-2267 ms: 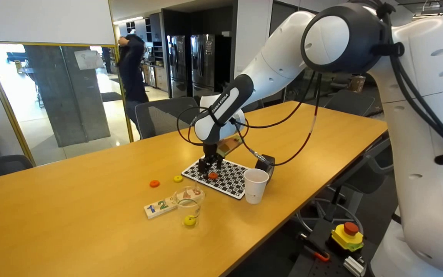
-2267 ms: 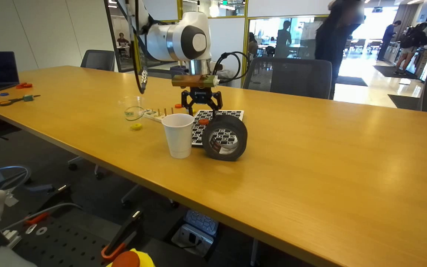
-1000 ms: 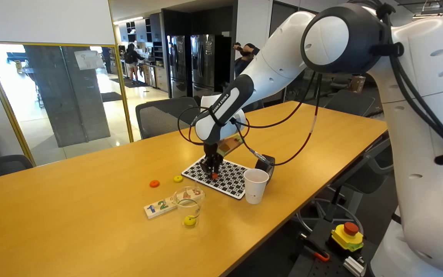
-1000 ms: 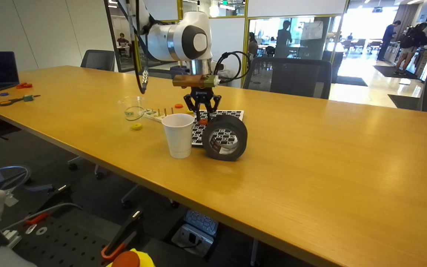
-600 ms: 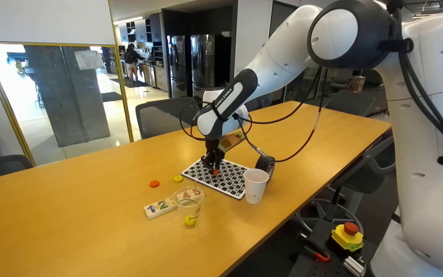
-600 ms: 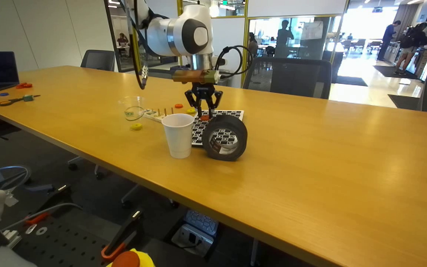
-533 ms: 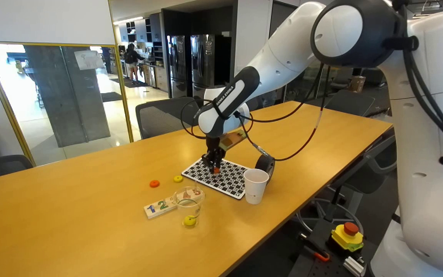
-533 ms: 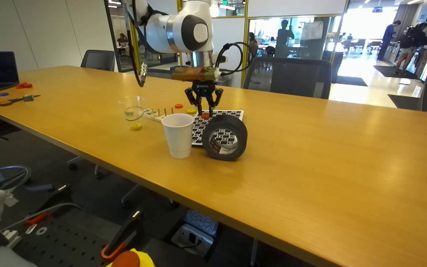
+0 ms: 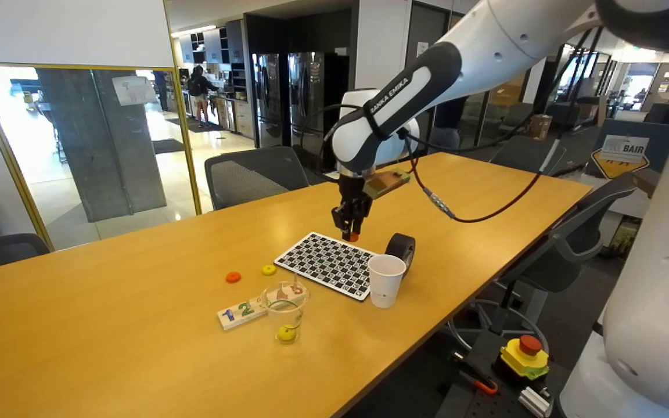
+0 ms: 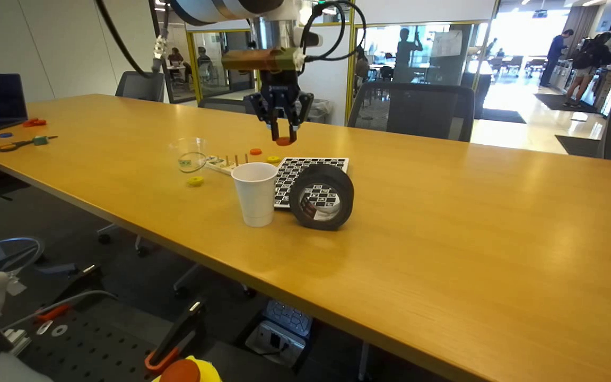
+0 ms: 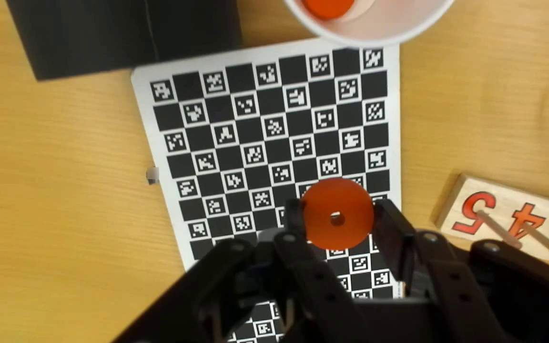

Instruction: Put the orange rings in the white cup and put the yellow rings in the clear cup

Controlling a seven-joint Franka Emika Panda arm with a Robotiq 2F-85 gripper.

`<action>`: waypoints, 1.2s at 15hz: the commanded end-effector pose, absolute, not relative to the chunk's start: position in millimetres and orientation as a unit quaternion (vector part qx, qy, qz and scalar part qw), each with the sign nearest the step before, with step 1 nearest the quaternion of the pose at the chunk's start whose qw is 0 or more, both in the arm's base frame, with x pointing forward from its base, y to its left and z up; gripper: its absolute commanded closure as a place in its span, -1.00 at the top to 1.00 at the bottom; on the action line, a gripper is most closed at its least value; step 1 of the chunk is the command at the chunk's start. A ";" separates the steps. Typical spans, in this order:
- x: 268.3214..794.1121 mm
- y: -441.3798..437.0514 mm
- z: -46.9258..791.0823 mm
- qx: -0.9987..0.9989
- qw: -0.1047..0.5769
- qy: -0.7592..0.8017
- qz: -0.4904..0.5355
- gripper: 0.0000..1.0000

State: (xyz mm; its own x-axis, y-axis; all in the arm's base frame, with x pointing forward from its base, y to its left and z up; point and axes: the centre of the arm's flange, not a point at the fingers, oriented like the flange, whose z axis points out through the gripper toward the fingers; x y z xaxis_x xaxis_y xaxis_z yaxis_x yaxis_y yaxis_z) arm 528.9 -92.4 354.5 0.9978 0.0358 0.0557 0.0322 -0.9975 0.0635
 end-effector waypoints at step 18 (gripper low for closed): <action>439.3 -96.9 357.5 0.997 -0.037 0.008 -0.060 -0.60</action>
State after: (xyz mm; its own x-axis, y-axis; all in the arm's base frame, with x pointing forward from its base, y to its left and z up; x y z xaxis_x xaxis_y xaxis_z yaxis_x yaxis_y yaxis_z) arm 438.1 -91.8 362.8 0.9922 0.0168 -0.1233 0.0120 -0.9991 -0.0395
